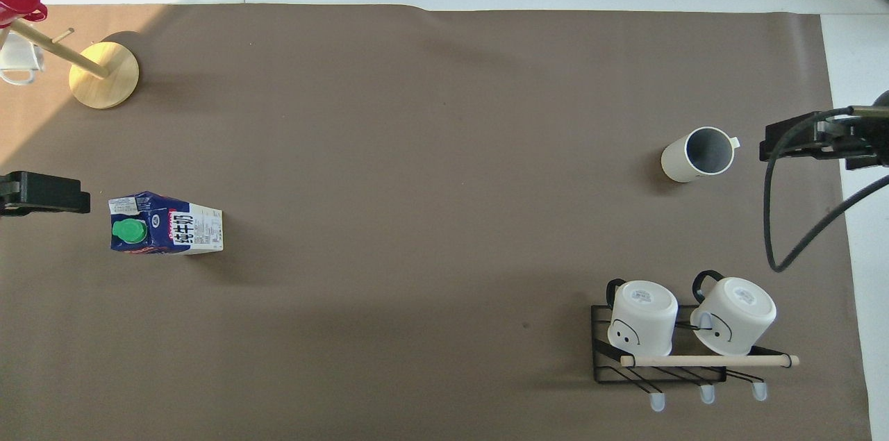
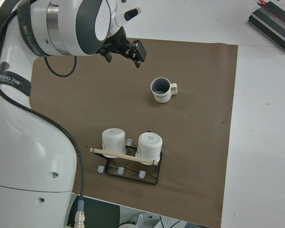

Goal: Place cup and milk on table

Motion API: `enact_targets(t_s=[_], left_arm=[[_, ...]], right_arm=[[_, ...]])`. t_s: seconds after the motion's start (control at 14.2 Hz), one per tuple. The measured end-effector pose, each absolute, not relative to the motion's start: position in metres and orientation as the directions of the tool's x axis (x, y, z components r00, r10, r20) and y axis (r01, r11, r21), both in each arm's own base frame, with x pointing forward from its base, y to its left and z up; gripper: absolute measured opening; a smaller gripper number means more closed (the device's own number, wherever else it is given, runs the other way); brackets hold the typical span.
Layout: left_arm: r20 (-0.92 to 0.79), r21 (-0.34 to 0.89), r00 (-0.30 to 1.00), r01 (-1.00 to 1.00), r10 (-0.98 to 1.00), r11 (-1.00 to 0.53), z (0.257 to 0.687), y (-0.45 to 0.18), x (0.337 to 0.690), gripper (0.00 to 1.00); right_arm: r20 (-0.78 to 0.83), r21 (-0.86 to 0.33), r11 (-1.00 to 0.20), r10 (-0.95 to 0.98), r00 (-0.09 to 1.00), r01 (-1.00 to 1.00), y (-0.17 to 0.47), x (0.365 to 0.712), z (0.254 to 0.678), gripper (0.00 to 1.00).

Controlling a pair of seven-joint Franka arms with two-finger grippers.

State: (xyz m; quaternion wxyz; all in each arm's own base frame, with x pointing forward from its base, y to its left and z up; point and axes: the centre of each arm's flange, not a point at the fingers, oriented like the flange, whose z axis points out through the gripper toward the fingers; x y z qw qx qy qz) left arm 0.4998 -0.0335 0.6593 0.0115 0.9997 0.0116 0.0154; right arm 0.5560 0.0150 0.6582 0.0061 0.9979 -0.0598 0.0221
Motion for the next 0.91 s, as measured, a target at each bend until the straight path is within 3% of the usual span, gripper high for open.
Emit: enact_targets(t_s=[0.91], left_arm=[[0.03, 0.022, 0.999, 0.015, 0.016, -1.0, 0.6591, -0.038, 0.4996, 1.0]], right_arm=[[0.046, 0.009, -0.993, -0.119, 0.992, -0.12, 0.0151, 0.5556, 0.6589, 1.0]])
